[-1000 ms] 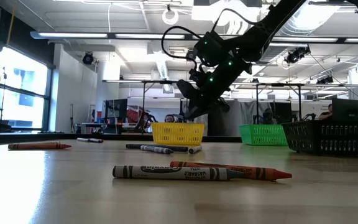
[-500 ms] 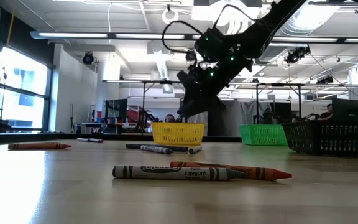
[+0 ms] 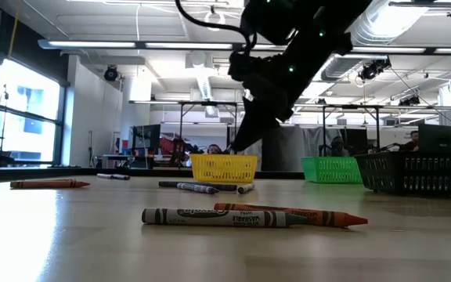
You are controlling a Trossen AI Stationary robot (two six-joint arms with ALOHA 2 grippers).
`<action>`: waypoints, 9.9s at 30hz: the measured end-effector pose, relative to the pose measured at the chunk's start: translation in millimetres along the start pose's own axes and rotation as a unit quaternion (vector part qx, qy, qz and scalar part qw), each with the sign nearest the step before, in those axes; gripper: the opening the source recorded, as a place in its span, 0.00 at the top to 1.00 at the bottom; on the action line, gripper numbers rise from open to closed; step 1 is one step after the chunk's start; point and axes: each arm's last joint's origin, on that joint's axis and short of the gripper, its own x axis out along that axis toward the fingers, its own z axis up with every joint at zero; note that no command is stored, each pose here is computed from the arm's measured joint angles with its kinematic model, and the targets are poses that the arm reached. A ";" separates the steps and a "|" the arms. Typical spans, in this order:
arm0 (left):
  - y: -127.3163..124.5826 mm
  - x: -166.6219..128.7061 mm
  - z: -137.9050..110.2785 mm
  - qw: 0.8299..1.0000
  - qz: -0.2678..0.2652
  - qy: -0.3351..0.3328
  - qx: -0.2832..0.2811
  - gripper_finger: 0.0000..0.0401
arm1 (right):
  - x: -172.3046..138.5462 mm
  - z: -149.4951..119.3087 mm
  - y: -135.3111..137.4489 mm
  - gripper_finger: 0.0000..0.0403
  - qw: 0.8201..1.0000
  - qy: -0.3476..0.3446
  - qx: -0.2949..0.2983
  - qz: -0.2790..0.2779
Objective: Sort crayons
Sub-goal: Put the gray crayon into the black bin, then put the orange crayon into the green bin
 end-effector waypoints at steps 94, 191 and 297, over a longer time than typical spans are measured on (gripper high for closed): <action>2.0 -3.5 0.3 1.000 -0.001 0.004 -0.013 0.98 | 50.7 44.8 25.9 0.70 0.893 0.242 0.345 -0.160; -16.1 -13.0 7.8 0.997 -0.063 -0.015 -0.038 0.98 | -57.8 63.2 -5.7 1.00 0.895 0.213 0.285 -0.270; -15.5 -12.9 9.5 0.996 -0.060 -0.023 -0.054 0.98 | -40.5 22.3 141.5 0.75 0.930 0.214 0.262 0.144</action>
